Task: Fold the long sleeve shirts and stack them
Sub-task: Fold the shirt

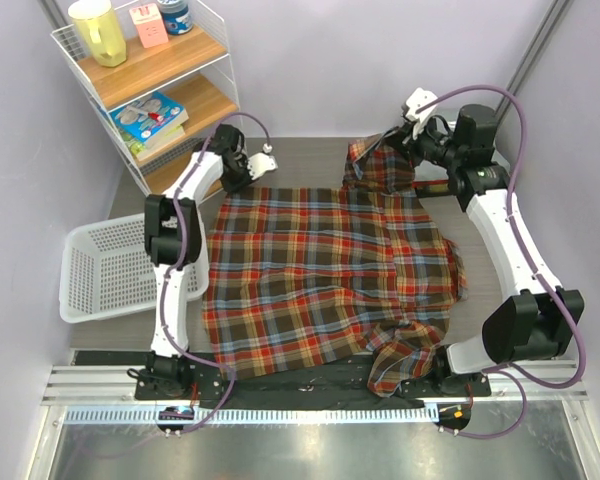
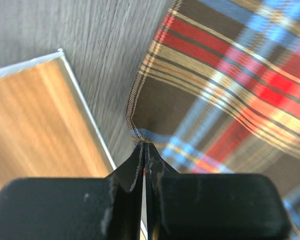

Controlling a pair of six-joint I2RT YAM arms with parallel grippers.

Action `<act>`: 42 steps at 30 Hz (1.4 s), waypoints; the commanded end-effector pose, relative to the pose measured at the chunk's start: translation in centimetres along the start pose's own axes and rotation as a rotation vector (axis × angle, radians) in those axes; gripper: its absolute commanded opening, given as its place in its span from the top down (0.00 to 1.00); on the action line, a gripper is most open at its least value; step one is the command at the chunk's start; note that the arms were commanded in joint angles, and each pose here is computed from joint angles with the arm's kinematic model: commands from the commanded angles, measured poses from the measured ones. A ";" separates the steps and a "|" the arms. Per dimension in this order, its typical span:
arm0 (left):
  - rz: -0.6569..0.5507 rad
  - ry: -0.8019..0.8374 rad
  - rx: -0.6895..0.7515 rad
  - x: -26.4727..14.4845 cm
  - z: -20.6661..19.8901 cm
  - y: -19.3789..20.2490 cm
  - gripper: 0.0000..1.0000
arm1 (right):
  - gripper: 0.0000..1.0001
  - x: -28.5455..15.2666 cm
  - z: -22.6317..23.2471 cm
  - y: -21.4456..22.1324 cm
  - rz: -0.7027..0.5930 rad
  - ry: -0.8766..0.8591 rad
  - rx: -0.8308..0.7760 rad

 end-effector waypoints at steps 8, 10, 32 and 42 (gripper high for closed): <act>-0.184 -0.122 0.020 -10.8 0.4 -3.4 1.00 | 0.99 -5.0 -0.1 -6.7 -0.124 0.081 -0.086; -0.196 -0.115 0.030 -12.2 -0.2 -3.4 1.00 | 0.99 -5.7 0.2 -7.2 -0.128 0.088 -0.092; -0.244 0.059 0.076 -19.2 -11.2 0.5 1.00 | 0.99 -16.4 6.0 -10.7 -0.131 0.203 -0.166; -0.185 0.203 0.055 -17.8 -15.8 3.2 0.99 | 0.99 -17.2 8.8 -7.1 -0.053 0.132 -0.161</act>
Point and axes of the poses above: each gripper's point midway between its finger pads, its own x axis out along the fingers, its own z axis along the line the jaws close on, y = z × x, the point moved 5 cm from there along -x, back along the fingers
